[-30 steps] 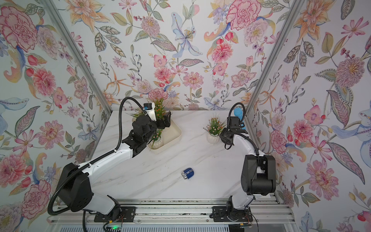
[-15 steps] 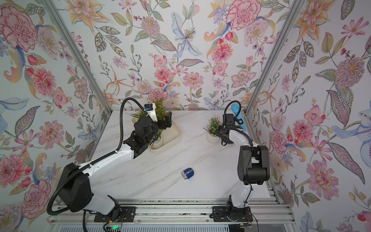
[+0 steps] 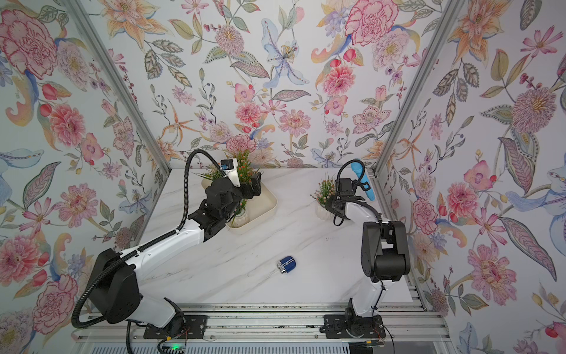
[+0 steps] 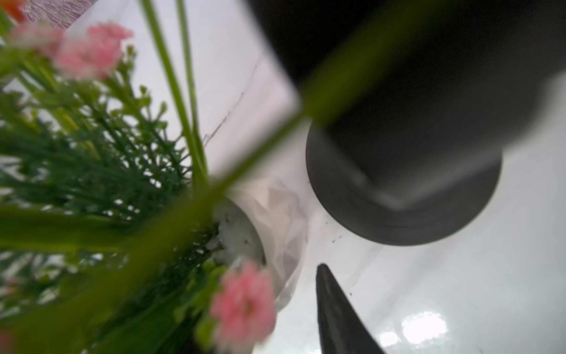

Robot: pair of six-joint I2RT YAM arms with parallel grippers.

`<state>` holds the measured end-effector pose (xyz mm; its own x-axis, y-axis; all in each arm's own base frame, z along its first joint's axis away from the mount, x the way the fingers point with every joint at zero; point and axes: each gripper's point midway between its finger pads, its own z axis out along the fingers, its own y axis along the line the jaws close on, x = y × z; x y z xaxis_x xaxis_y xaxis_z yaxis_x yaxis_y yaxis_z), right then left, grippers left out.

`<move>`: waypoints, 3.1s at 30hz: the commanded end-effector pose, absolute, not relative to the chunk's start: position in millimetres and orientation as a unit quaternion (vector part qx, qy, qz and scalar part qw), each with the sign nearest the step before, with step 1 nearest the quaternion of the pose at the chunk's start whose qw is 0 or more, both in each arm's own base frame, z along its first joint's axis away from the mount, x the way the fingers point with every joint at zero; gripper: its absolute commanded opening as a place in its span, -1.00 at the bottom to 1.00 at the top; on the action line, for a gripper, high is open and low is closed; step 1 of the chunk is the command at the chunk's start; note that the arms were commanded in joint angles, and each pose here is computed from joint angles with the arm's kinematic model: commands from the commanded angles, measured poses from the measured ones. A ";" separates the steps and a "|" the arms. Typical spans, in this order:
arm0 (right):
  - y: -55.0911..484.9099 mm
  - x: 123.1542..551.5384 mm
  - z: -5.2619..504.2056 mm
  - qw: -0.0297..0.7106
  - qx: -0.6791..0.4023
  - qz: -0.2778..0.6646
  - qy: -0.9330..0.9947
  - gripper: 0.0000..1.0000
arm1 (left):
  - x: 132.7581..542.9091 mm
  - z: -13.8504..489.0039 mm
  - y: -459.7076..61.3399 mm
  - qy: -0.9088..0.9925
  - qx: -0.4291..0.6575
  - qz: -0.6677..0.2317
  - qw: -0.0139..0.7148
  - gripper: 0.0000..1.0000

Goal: Put the potted gypsophila into the storage box
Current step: Pick up the baby's breath potted plant from the center of the board, then place the baby's breath potted plant at the storage box.

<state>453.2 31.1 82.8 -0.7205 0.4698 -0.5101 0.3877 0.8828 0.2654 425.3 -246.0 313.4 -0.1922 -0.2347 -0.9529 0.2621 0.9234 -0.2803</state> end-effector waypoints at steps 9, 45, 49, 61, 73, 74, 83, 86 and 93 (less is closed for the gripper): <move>23.2 436.4 66.3 0.274 0.304 0.055 0.911 -0.39 | 412.1 326.5 -239.6 0.742 0.004 -0.198 0.641 0.99; 58.3 427.8 121.5 0.337 0.230 0.032 0.913 -1.00 | 407.3 329.1 -225.8 0.745 0.031 -0.154 0.648 0.99; 62.7 418.1 132.6 0.352 0.227 0.026 0.908 -1.00 | 405.4 330.9 -221.4 0.743 0.034 -0.152 0.650 0.99; 96.8 403.1 170.6 0.396 0.178 0.040 0.900 -1.00 | 395.1 329.1 -216.5 0.742 0.047 -0.164 0.648 0.99; 188.9 436.5 213.6 0.429 0.087 0.090 0.894 -1.00 | 378.0 326.7 -180.9 0.741 0.027 -0.139 0.656 0.99; 200.3 439.4 217.8 0.431 0.073 0.098 0.894 -1.00 | 376.9 326.3 -176.2 0.742 0.027 -0.131 0.657 0.99; 290.9 459.4 224.6 0.429 -0.021 0.137 0.893 -1.00 | 376.0 329.2 -118.7 0.745 -0.023 -0.083 0.662 0.99; 327.5 458.2 219.4 0.423 -0.052 0.144 0.893 -1.00 | 372.8 328.5 -105.4 0.743 -0.034 -0.077 0.664 0.99; 357.1 469.3 191.7 0.398 -0.063 0.153 0.902 -1.00 | 367.9 328.0 -88.8 0.744 -0.046 -0.060 0.664 0.99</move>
<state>459.7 350.9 175.8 -0.6975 -0.0193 -0.7164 -0.2315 0.9521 0.1997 371.2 -99.2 332.5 -0.1061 -0.1562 -0.9820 0.0473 0.9857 -0.1619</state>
